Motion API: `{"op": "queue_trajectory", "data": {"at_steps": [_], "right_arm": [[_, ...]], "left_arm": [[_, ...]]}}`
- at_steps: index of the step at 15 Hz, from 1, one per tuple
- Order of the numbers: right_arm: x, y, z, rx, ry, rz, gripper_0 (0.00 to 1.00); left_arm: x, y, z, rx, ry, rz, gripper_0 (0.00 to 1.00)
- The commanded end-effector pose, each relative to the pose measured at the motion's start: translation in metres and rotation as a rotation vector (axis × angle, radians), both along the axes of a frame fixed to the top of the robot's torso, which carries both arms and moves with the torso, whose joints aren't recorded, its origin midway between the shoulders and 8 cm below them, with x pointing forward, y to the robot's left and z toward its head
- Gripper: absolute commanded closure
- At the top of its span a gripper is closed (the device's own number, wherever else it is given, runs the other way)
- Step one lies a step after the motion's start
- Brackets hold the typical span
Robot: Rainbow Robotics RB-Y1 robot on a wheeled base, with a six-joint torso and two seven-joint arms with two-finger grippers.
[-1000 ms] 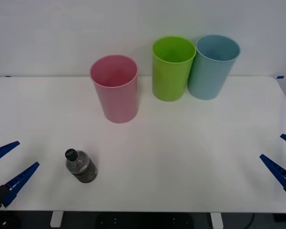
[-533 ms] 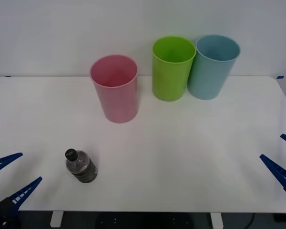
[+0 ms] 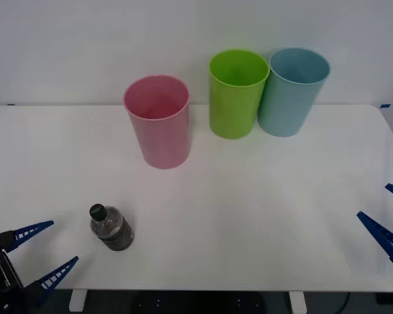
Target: Grasp the object on the table and drop it into the matching bin: aluminum can to the light blue bin, PET bottle to the pink bin.
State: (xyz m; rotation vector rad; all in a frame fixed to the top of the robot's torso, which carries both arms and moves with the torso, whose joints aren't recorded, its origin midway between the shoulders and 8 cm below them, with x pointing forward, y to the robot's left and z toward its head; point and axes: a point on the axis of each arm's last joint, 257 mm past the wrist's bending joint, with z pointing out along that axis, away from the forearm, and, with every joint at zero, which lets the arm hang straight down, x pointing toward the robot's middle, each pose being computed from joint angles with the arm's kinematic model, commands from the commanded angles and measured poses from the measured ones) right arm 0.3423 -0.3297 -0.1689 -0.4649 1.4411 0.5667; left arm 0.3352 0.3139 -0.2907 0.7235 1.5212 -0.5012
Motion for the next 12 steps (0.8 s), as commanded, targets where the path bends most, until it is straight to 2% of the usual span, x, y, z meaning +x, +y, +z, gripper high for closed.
{"op": "queue_trajectory", "data": {"at_steps": [1, 12], "right_arm": [[0.000, 0.000, 0.000, 0.000, 0.000, 0.000, 0.00], [0.000, 0.000, 0.000, 0.000, 0.000, 0.000, 0.00]], "left_arm": [[0.002, -0.013, -0.003, -0.026, -0.002, -0.007, 0.00], [0.022, -0.058, -0.014, -0.061, -0.018, -0.004, 0.00]]}}
